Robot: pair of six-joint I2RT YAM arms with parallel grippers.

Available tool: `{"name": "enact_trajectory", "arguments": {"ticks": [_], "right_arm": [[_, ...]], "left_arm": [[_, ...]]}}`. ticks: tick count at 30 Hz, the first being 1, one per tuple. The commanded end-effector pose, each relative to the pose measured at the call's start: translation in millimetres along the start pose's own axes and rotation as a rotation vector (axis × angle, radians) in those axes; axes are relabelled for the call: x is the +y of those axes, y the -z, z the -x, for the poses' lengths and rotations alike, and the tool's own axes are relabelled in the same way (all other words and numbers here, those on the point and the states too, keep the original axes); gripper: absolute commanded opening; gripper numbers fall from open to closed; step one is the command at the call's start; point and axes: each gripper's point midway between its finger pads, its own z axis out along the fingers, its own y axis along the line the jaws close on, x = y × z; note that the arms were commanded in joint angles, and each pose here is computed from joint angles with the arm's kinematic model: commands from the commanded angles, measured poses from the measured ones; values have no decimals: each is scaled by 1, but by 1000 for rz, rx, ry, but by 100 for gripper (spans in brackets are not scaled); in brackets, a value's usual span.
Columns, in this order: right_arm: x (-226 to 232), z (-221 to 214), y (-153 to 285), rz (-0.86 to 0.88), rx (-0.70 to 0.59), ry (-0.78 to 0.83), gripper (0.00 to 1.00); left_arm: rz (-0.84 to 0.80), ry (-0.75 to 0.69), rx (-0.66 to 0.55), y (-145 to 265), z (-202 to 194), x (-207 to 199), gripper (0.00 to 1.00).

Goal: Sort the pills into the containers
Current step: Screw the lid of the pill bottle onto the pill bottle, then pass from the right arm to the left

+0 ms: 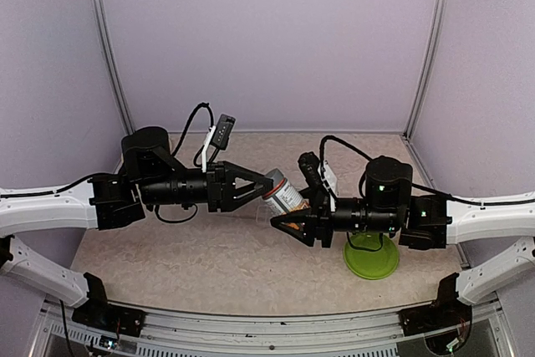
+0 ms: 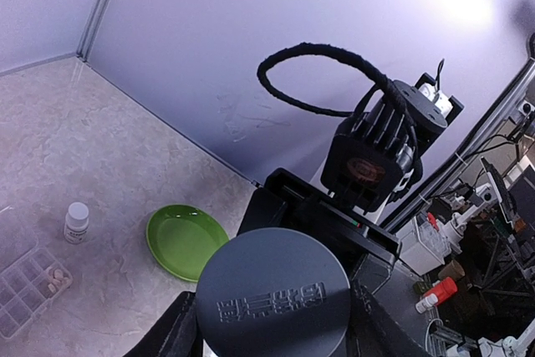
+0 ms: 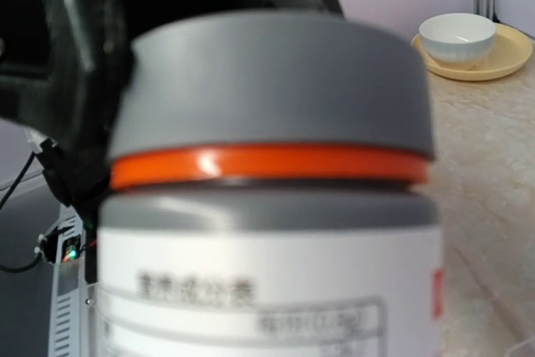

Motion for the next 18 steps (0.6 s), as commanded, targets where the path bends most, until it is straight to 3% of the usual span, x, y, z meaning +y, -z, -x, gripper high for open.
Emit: {"name": "enact_trajectory", "arguments": {"ticks": [1,11,18], "right_arm": [[9,15,2,53,-53,-39,0],[0,5,-5,12,-23,-19,0],[-1,5,-5,6,-29,-19,0]], "left_arm": [[-23,-54,-22,5,8,-5,58],[-18,-21,-30,3,11,0,79],[-32,-10,-12,-3,5,1,76]]}}
